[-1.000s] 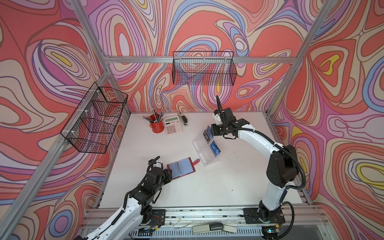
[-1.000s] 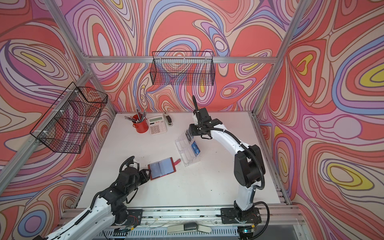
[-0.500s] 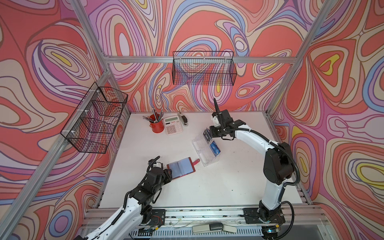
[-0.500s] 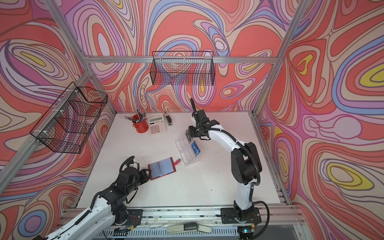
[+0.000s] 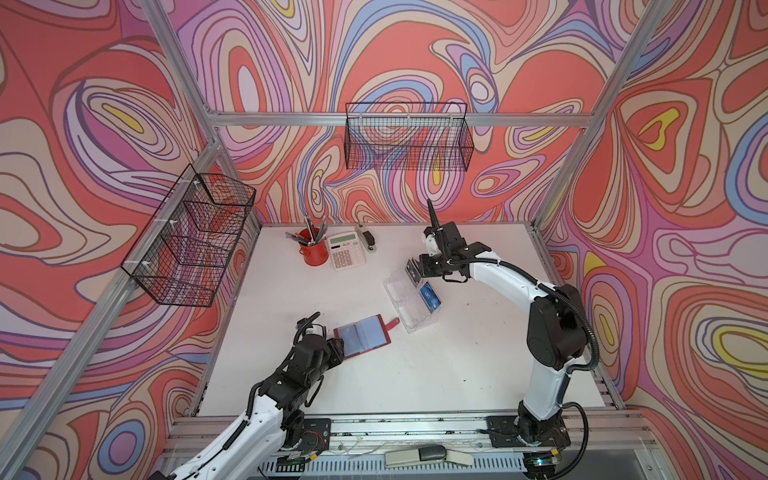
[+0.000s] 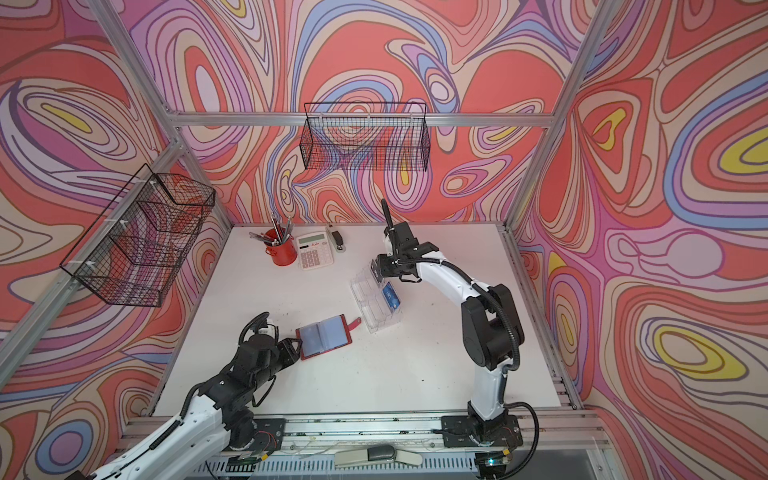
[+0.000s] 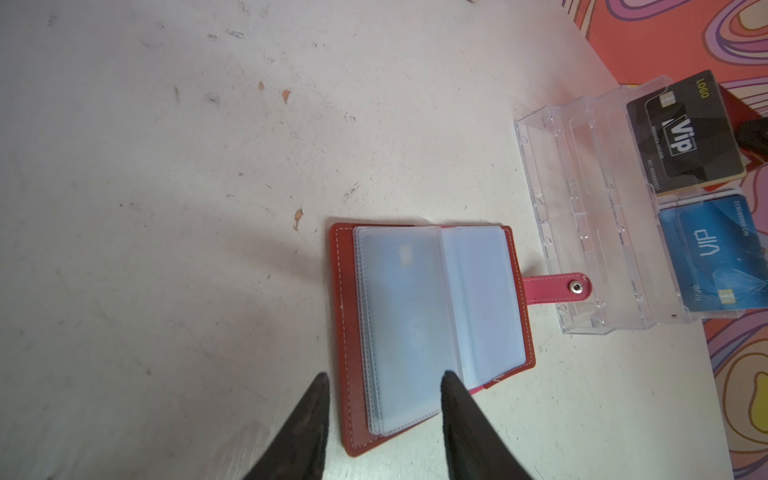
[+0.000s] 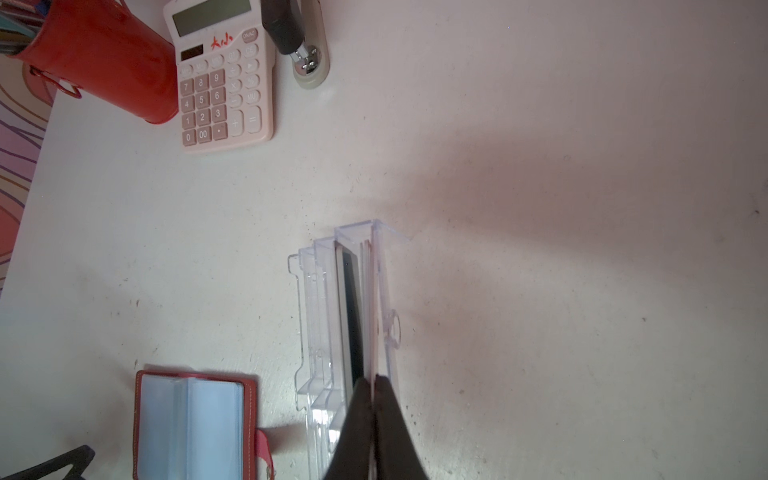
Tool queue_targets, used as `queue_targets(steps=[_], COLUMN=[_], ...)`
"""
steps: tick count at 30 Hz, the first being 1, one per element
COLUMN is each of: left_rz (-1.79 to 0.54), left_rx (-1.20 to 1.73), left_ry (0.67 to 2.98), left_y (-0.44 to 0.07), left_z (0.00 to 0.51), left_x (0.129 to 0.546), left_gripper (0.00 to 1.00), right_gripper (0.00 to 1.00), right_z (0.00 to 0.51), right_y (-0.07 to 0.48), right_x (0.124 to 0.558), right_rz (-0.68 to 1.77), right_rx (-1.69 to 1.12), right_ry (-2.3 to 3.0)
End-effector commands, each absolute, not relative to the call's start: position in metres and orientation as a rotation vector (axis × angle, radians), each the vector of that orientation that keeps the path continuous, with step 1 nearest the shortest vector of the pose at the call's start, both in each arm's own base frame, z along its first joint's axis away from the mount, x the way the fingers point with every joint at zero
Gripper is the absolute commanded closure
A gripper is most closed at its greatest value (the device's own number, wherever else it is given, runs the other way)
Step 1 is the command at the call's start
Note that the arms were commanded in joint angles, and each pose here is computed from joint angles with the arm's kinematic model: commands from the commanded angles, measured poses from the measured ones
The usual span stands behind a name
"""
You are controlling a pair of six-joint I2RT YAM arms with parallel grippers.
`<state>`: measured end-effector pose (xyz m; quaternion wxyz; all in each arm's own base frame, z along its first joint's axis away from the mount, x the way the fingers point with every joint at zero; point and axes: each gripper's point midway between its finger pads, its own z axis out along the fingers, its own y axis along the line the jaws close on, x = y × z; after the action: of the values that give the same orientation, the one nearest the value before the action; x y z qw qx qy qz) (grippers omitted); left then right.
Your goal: Put the credit cards into the card holder
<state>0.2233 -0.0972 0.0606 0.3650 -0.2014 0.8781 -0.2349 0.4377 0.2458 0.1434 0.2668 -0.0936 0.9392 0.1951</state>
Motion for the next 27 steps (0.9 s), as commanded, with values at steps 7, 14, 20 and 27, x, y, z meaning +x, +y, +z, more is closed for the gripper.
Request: queue_targets(steps=[7, 14, 20, 27], left_rz=[-0.617, -0.618, -0.617, -0.626], left_rx=[-0.525, -0.525, -0.526, -0.531], left_ry=[2.237, 2.237, 2.236, 2.239], left_y=[-0.098, -0.098, -0.098, -0.099], left_z=[0.066, 0.066, 0.065, 0.065], left_x=[0.227, 0.227, 0.227, 0.226], left_gripper=[0.54, 0.54, 0.54, 0.54], right_gripper=[0.85, 1.00, 1.00, 1.00], right_z=[0.165, 0.160, 0.164, 0.210], right_y=[0.238, 0.240, 0.236, 0.204], right_x=[0.435, 0.435, 0.436, 0.436], right_rz=[0.487, 0.490, 0.460, 0.319], right_rx=[-0.252, -0.266, -0.257, -0.148], right_ry=[2.488, 2.507, 2.500, 2.362])
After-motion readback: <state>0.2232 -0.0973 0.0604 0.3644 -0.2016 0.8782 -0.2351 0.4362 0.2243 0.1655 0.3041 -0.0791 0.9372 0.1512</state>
